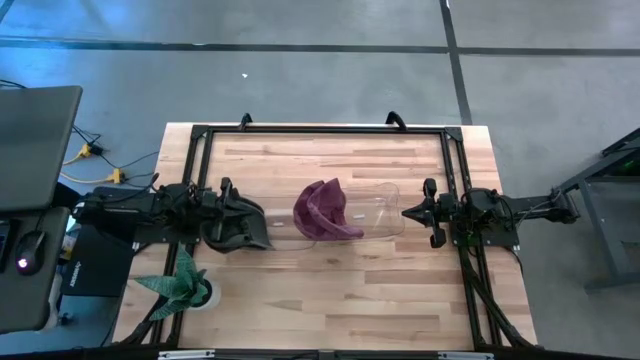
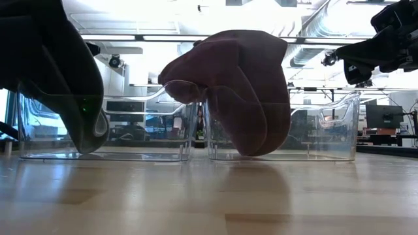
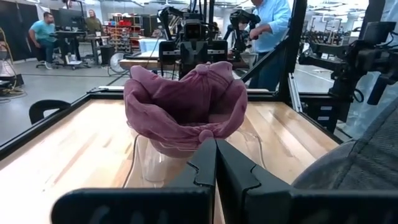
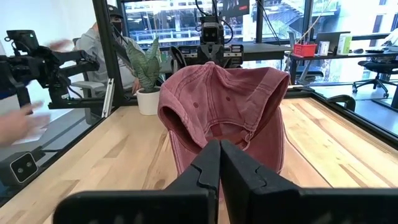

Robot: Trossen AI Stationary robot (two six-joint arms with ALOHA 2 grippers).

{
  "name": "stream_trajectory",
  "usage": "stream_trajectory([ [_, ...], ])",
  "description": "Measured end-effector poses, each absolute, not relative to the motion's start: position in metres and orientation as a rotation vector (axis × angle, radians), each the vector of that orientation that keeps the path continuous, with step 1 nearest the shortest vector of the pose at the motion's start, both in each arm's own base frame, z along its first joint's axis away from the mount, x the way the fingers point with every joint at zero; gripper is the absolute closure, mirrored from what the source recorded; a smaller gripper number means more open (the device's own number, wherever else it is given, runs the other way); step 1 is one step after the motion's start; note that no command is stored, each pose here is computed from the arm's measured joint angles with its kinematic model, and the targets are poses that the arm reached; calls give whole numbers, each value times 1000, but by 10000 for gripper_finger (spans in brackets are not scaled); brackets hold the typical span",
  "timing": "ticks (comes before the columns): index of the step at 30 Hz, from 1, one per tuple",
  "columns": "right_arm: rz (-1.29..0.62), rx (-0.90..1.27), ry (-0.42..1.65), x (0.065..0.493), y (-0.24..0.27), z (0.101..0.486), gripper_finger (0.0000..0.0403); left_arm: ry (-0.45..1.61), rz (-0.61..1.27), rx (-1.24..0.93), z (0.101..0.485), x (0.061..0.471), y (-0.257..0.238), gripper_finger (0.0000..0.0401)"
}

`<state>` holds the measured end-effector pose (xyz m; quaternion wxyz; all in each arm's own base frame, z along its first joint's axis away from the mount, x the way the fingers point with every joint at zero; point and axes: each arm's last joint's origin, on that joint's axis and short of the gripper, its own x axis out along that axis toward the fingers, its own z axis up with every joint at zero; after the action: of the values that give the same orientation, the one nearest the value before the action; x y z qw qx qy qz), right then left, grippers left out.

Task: Pick & Place hat
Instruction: Return to Home Position

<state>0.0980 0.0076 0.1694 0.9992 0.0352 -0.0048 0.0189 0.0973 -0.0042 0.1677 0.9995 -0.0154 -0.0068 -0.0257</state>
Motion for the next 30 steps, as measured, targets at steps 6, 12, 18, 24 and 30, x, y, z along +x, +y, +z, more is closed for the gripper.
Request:
stream_trajectory([
  [6,38,70,-10,98,8,169,395,2,-48,-31,167,98,-4,401],
  [12,38,71,-10,98,8,169,395,1,-48,-31,167,98,-4,401],
  [18,38,71,-10,98,8,169,395,1,-48,-31,167,98,-4,401],
  [24,38,71,-10,98,8,169,397,1,-48,-31,167,98,-4,401],
  [30,39,36,-4,98,8,169,395,1,-48,-31,167,98,-4,401],
])
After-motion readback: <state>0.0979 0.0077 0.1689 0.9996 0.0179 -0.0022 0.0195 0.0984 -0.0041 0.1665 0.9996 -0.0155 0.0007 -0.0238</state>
